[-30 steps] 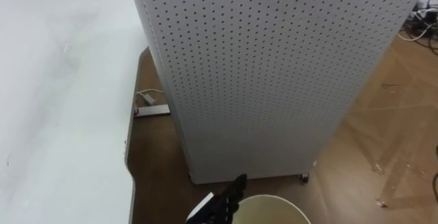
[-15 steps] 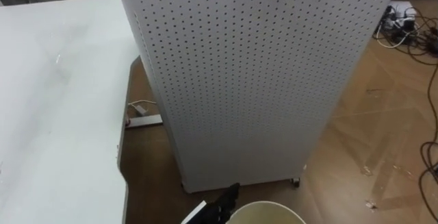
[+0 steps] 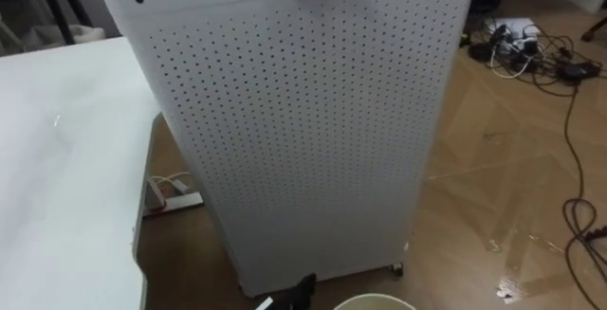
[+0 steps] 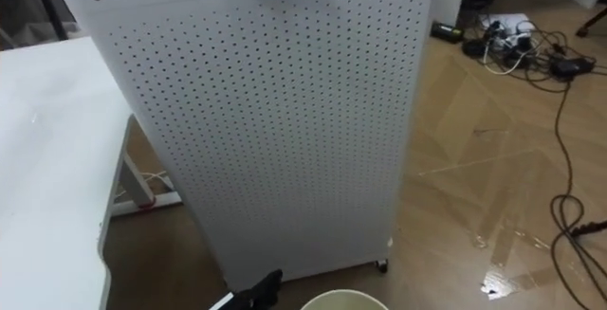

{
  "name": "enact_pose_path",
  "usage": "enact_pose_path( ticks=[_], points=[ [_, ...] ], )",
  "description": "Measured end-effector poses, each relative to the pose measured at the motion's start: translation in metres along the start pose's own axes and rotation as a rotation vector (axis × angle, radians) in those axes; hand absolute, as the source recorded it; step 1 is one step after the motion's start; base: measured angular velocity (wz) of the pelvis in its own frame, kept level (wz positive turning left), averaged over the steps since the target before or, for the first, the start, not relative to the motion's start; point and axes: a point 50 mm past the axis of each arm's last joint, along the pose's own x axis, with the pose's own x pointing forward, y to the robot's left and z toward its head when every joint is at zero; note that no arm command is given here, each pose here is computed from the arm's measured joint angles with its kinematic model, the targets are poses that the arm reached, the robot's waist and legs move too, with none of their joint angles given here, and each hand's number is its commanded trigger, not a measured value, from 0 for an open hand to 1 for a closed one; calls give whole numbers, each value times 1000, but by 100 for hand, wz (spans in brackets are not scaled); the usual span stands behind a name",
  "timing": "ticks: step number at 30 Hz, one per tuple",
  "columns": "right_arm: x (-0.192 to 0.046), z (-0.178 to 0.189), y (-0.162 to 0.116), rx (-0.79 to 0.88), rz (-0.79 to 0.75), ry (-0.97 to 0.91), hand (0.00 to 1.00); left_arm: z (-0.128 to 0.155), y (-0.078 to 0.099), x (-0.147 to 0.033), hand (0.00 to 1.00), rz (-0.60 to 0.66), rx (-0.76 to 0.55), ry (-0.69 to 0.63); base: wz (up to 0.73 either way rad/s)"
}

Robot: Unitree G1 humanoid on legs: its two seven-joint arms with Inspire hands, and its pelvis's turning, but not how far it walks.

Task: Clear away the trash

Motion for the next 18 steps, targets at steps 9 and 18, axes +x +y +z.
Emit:
enact_pose_path(
  ticks=[9, 18],
  points=[
    [0, -5, 7, 6, 22, 7, 100, 2, 7, 0, 0, 18, 38, 1, -22],
    [8, 15, 24, -51, 70, -37, 100, 12, 21, 0, 0, 123, 101, -31, -25]
  ],
)
